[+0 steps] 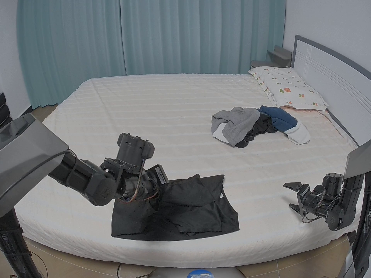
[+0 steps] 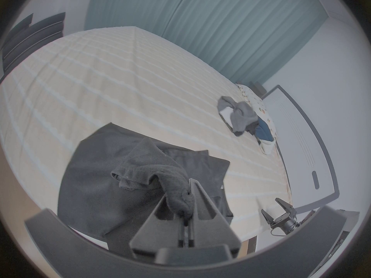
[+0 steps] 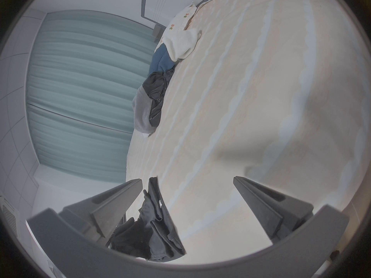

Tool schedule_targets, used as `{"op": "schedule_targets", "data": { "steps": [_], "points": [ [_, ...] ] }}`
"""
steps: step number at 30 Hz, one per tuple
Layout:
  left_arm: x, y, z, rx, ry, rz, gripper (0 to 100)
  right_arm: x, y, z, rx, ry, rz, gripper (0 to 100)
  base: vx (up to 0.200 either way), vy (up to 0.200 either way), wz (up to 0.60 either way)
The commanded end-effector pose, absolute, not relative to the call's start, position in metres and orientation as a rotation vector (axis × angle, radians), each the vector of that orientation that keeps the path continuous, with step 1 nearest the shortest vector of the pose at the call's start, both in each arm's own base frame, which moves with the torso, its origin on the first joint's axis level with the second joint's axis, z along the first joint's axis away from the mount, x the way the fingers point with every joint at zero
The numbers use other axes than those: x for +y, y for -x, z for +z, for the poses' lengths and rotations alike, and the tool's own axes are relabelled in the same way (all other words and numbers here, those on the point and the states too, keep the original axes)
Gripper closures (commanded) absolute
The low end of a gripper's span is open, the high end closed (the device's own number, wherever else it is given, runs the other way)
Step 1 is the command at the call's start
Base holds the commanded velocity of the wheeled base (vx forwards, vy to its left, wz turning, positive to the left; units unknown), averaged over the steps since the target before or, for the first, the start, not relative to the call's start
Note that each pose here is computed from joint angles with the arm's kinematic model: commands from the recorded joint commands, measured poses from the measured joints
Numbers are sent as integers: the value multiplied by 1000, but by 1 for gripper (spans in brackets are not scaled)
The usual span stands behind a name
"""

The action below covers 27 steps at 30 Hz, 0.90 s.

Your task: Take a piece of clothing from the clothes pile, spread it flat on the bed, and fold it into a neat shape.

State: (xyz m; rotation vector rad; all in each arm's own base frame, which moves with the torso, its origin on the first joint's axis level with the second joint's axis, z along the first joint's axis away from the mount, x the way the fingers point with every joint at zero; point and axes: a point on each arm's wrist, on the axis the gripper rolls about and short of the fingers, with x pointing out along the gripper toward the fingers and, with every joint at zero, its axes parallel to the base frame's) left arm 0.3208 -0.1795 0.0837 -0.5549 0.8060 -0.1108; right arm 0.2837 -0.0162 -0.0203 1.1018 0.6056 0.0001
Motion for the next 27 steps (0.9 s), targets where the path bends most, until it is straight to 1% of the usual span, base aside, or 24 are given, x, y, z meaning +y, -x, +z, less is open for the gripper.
{"op": "schedule_targets", "data": {
  "steps": [1,5,6,7,8,12,15,16,23,27],
  "points": [
    [-210,-327,71,842,514,-134,100,-16,-284,-21,609,-1101,0,0,0,-200,0],
    [-217,-332,67,842,503,-127,100,-16,-284,-22,610,-1102,-1,0,0,-200,0],
    [-217,-332,67,842,503,-127,100,-16,-284,-22,610,-1102,-1,0,0,0,0],
    [-231,-336,57,850,480,-121,100,-16,-284,-22,610,-1094,1,0,0,0,0],
    [-234,-336,51,859,472,-120,100,-16,-283,-22,613,-1093,0,0,0,0,0],
    [-241,-338,38,878,461,-116,100,-15,-283,-22,614,-1084,4,0,0,0,0],
    [-243,-338,34,879,494,-93,100,-16,-282,-24,619,-1082,0,0,0,0,0],
    [-244,-339,35,881,503,-96,0,-15,-282,-24,620,-1082,1,0,0,0,0],
    [-247,-334,36,880,499,-101,0,-15,-282,-24,620,-1080,2,0,0,0,0],
    [-245,-332,43,872,528,-91,0,-15,-282,-24,619,-1079,2,0,0,0,0]
  ]
}}
